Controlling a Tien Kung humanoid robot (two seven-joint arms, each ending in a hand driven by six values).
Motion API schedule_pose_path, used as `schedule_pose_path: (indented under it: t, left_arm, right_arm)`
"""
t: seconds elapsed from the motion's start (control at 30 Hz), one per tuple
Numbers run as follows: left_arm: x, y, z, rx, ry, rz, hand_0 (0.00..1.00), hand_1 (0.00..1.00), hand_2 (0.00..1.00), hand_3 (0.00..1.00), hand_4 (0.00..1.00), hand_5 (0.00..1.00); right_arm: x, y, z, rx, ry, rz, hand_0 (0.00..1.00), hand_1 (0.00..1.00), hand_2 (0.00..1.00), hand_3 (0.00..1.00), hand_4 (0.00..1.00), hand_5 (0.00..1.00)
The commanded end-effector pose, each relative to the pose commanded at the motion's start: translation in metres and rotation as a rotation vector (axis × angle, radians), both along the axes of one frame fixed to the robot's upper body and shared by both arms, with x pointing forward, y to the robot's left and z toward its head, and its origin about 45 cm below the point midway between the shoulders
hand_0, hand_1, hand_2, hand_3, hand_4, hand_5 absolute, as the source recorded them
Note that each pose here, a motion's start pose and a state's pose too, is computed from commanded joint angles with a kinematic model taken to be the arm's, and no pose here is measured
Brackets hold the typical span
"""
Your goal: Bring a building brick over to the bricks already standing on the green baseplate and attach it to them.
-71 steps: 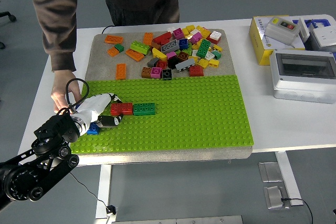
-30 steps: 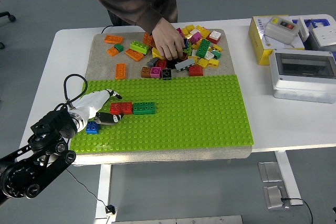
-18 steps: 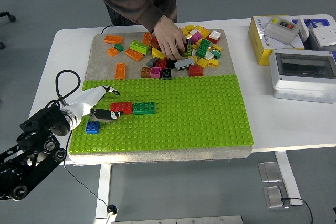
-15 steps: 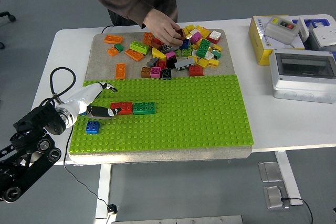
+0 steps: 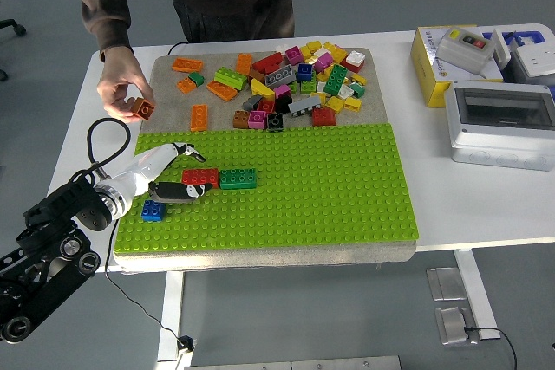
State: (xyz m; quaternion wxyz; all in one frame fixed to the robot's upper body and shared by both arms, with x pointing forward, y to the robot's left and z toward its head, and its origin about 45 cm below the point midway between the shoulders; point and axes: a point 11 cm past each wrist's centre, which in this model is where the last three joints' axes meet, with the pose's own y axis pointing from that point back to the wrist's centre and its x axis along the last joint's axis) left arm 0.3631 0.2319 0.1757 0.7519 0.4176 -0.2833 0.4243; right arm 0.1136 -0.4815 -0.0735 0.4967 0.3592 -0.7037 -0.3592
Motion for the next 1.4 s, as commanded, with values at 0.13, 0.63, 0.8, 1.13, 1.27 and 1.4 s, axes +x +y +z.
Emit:
schedule_pose_path:
  t: [0.13, 0.63, 0.8, 1.13, 1.27, 1.4]
  left_arm:
    - [-0.0002, 0.001, -0.005, 0.003, 0.008, 0.004, 0.998, 0.965, 0.950, 0.704, 0.773, 0.516]
    - [-0.0015, 0.007, -0.029, 0.022, 0.054, 0.020, 0.998, 0.965, 0.943, 0.696, 0.773, 0.526]
    - [-0.0021, 0.006, -0.033, 0.024, 0.065, 0.016, 0.998, 0.966, 0.943, 0.692, 0.769, 0.526]
    - [-0.0037, 0.002, -0.036, 0.027, 0.067, 0.005, 0.998, 0.966, 0.941, 0.690, 0.767, 0.526]
    - [-0.0045, 0.002, -0.038, 0.027, 0.070, 0.008, 0.998, 0.966, 0.941, 0.686, 0.766, 0.527]
    - [-0.0049, 0.002, -0.039, 0.025, 0.070, 0.013, 0.998, 0.965, 0.940, 0.683, 0.764, 0.527]
  right_arm:
    - [0.000, 0.001, 0.000, 0.001, 0.000, 0.000, 0.667, 0.638, 0.663, 0.712, 0.592, 0.756]
    - [0.001, 0.001, 0.000, 0.002, -0.002, 0.002, 0.666, 0.638, 0.663, 0.711, 0.592, 0.757]
    - [0.001, 0.001, 0.000, 0.002, -0.002, 0.000, 0.665, 0.638, 0.663, 0.712, 0.591, 0.758]
    - [0.001, 0.001, 0.000, 0.002, -0.003, 0.001, 0.665, 0.638, 0.663, 0.712, 0.592, 0.758]
    - [0.000, 0.001, -0.001, 0.003, -0.003, 0.000, 0.666, 0.638, 0.663, 0.711, 0.592, 0.759]
    - [0.000, 0.001, -0.001, 0.003, -0.002, 0.000, 0.666, 0.638, 0.663, 0.710, 0.591, 0.758]
